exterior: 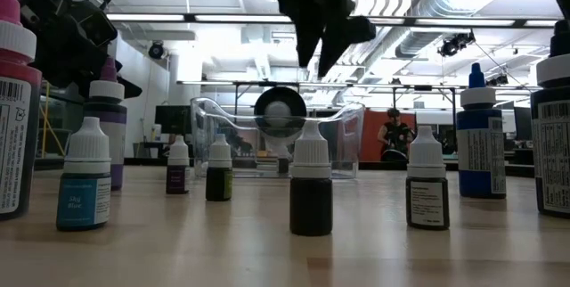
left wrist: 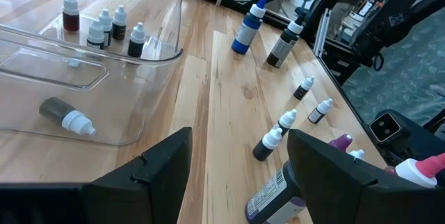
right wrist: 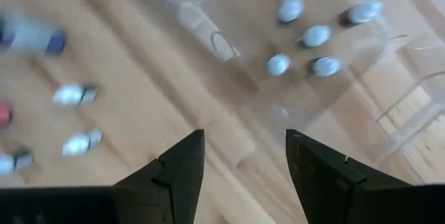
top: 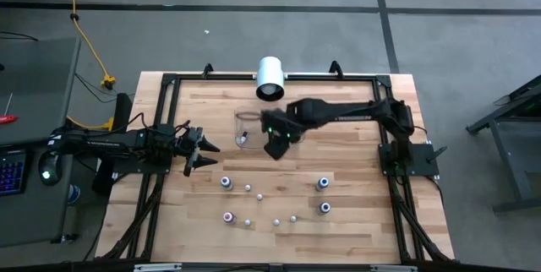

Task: Pick & Place food coloring
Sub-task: Put the small black food coloring bottle into the transparent bin

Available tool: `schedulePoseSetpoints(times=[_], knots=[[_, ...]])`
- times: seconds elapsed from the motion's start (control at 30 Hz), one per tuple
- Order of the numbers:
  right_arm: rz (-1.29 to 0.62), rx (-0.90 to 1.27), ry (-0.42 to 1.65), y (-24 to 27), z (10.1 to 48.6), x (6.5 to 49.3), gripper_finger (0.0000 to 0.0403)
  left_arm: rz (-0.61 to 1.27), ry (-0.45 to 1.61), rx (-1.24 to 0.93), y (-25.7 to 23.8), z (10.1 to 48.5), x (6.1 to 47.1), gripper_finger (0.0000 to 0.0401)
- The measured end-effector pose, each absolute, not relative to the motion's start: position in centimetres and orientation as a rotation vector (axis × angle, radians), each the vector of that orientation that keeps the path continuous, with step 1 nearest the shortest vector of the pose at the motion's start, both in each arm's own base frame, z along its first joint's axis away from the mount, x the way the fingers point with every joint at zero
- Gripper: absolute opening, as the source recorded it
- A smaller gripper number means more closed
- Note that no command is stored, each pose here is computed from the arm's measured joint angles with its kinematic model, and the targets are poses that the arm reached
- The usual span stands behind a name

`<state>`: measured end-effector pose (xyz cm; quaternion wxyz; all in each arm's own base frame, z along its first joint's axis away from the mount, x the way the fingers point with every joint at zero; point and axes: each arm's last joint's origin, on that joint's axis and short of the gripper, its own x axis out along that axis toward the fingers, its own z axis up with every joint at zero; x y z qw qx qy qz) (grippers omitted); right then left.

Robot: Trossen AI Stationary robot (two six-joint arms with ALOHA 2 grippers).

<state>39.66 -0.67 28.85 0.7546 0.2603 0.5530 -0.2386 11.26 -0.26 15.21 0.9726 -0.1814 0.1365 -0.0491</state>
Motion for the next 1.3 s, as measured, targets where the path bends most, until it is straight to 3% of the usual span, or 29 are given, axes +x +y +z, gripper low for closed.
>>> schedulePoseSetpoints(times=[0.47, 0.83, 1.3], knots=[[-0.253, 0.344, 1.274, 9.7, 29.6, 37.7, 0.0191, -0.099, 0.276, -0.366, -0.3, 15.2, 11.3, 0.0234], [-0.026, -0.089, 1.239, 16.8, 29.5, 35.2, 0.0191, -0.099, 0.275, -0.366, -0.3, 15.2, 11.3, 0.0234], [0.180, -0.068, 1.324, 21.7, 25.0, 36.0, 0.0191, -0.099, 0.276, -0.366, -0.3, 15.2, 11.3, 0.0234]])
